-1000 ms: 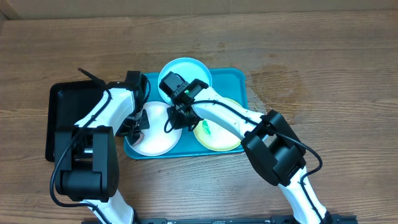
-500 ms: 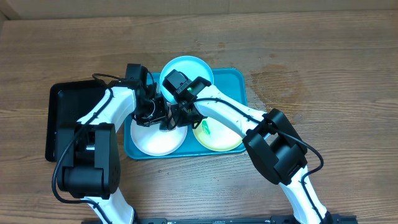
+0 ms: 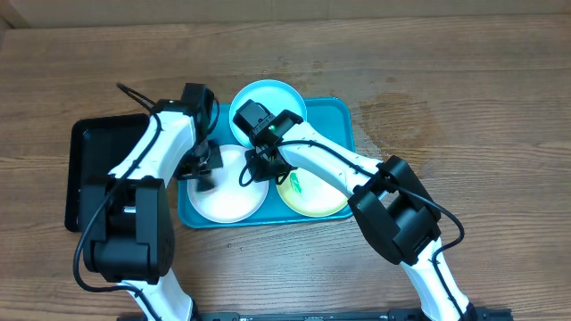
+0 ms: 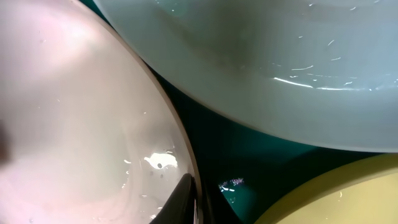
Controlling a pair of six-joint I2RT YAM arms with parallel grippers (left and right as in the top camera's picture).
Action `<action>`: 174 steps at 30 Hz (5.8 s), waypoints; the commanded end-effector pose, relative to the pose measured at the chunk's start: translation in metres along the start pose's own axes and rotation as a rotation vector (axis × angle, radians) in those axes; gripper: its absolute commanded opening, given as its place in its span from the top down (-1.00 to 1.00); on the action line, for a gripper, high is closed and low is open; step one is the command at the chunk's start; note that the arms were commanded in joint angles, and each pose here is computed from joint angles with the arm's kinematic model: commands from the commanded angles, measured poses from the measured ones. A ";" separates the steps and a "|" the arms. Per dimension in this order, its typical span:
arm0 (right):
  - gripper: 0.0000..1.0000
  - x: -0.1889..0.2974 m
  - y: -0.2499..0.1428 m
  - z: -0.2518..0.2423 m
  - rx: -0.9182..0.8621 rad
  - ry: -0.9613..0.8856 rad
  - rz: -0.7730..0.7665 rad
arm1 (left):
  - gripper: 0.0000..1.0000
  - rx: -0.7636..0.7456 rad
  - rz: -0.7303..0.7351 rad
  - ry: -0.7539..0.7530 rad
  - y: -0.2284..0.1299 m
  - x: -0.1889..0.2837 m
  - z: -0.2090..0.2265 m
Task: Clean dirty plates on tray and stack at the side
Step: 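Scrub the pink plate with the sponge while the right gripper holds it, then lift the pink plate with the right gripper and move it right, then set the pink plate on the table right of the tray, then reach the right gripper to the pale blue plate rim and grip it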
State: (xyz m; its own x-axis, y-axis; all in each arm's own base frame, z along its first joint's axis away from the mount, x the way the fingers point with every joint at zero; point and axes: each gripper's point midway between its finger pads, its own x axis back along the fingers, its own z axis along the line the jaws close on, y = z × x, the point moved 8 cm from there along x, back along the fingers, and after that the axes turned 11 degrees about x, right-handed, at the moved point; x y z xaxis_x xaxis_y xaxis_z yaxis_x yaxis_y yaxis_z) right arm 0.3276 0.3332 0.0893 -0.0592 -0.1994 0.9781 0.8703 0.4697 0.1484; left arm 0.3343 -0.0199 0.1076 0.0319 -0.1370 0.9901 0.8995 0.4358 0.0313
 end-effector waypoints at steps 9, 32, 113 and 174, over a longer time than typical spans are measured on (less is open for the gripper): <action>0.87 -0.007 -0.001 -0.012 -0.012 -0.062 0.011 | 0.91 -0.135 0.144 0.053 -0.049 -0.035 0.001; 0.93 0.117 0.029 0.012 0.056 -0.320 -0.253 | 0.91 0.289 -0.166 -0.266 0.057 0.121 0.031; 0.42 0.134 -0.117 -0.366 -0.692 -0.112 0.136 | 0.92 0.626 -0.099 -0.271 0.073 0.096 0.202; 0.92 0.002 0.078 -0.082 0.121 0.070 -0.187 | 0.92 0.605 -0.087 -0.375 0.075 0.099 0.193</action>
State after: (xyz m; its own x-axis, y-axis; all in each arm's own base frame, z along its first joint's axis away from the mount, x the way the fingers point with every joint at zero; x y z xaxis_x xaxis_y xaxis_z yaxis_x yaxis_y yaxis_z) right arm 0.4527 0.2753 0.0962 -0.2325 -0.3119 0.9212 0.8006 0.4765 0.3634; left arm 0.3226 0.1731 0.2294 -0.2556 0.0643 0.9646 0.4669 0.8819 0.0650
